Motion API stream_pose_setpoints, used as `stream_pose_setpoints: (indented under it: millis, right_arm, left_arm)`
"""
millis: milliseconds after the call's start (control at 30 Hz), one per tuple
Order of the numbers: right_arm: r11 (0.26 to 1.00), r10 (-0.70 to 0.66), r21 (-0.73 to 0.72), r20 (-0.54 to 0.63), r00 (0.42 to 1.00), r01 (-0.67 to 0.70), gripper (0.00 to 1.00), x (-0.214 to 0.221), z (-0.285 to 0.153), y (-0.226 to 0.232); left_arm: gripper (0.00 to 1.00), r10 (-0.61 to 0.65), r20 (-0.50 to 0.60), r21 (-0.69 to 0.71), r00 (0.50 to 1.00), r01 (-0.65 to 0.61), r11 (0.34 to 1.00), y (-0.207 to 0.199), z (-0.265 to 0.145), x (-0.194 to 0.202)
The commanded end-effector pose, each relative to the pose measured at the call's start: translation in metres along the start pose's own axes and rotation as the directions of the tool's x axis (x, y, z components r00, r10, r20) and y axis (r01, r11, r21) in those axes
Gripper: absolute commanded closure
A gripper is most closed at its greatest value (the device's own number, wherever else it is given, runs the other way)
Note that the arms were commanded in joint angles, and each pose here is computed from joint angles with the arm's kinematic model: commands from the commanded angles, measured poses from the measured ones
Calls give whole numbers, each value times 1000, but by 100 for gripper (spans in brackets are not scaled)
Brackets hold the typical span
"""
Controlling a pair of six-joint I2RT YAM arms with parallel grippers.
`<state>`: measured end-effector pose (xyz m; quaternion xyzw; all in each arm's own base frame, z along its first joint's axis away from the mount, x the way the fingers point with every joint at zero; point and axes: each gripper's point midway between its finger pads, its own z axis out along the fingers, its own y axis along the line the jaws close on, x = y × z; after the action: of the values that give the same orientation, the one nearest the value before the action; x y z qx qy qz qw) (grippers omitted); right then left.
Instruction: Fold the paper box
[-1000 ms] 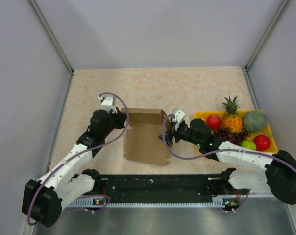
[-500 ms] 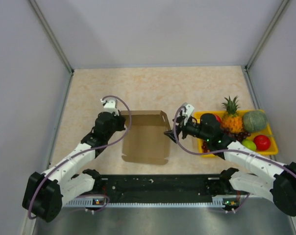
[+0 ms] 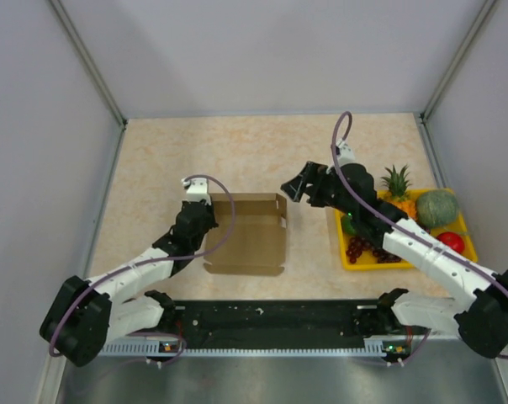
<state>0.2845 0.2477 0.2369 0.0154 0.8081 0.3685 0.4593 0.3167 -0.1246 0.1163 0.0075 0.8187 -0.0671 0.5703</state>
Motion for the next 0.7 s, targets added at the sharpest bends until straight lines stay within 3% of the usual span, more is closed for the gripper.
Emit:
stream_pose_setpoints:
  millis: [0, 133, 233, 500, 667]
  right_arm:
    - [999, 35, 19, -61, 998, -34, 13, -4, 21, 3]
    - [993, -77, -93, -116, 990, 66, 17, 6, 34, 14]
    - [996, -68, -70, -145, 987, 58, 23, 17, 40, 5]
    - [994, -101, -47, -154, 983, 94, 22, 33, 47, -14]
    - [999, -36, -3, -148, 988, 36, 24, 31, 56, -17]
  left_arm:
    - [100, -2, 92, -11, 996, 3, 1000, -8, 2, -21]
    - [100, -25, 71, -65, 997, 29, 997, -6, 1, -7]
    - [100, -37, 75, -68, 997, 42, 997, -7, 1, -5]
    - [100, -93, 51, -85, 994, 97, 992, -5, 1, 8]
    - [100, -104, 52, -83, 993, 108, 991, -4, 3, 16]
